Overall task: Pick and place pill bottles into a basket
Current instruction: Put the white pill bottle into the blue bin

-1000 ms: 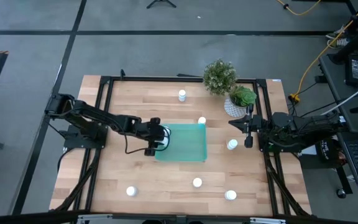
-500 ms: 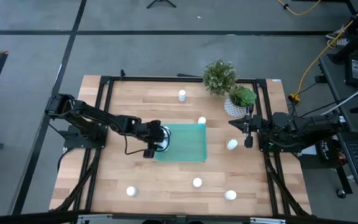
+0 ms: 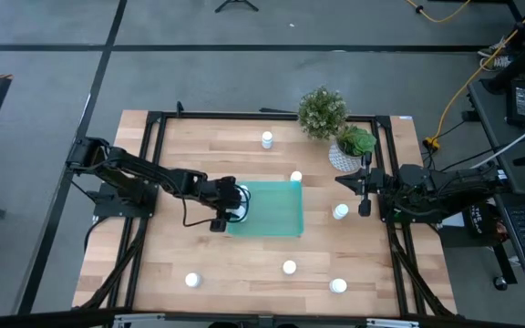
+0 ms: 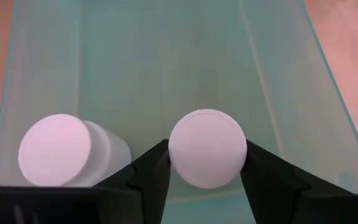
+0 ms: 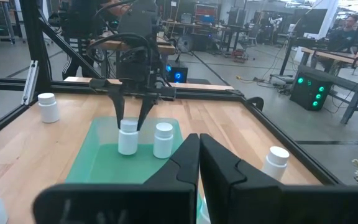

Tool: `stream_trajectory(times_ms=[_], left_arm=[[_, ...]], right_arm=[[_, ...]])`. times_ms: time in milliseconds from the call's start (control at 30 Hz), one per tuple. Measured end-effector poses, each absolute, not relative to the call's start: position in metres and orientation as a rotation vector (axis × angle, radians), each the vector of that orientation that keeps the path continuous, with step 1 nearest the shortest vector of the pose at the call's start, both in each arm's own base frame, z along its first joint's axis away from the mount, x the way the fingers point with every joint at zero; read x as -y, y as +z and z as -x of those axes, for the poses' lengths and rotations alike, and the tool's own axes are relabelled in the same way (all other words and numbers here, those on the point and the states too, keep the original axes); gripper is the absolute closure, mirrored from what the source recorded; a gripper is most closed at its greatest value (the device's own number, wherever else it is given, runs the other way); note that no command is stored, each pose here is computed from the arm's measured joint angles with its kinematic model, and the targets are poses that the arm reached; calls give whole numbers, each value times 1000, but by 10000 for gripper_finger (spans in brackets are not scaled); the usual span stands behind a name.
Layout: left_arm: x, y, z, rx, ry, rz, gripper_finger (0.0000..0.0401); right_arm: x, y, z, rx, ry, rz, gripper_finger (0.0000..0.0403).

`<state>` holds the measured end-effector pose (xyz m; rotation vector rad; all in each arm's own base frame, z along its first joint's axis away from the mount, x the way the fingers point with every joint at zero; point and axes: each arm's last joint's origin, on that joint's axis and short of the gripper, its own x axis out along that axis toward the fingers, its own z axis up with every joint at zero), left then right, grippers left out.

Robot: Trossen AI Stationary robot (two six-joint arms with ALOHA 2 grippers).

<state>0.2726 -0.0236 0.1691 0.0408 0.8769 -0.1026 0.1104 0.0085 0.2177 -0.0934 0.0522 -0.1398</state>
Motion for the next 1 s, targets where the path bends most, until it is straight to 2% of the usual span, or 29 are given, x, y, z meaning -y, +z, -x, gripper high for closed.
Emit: stream_trajectory(times_ms=[667, 1000], left_arm=[[31, 172, -270, -869, -142, -87, 219], [26, 212, -247, -768, -79, -118, 219]], right_arm=[[-8, 218, -110, -52, -140, 93, 386], [-9, 218, -110, -52, -139, 96, 386]])
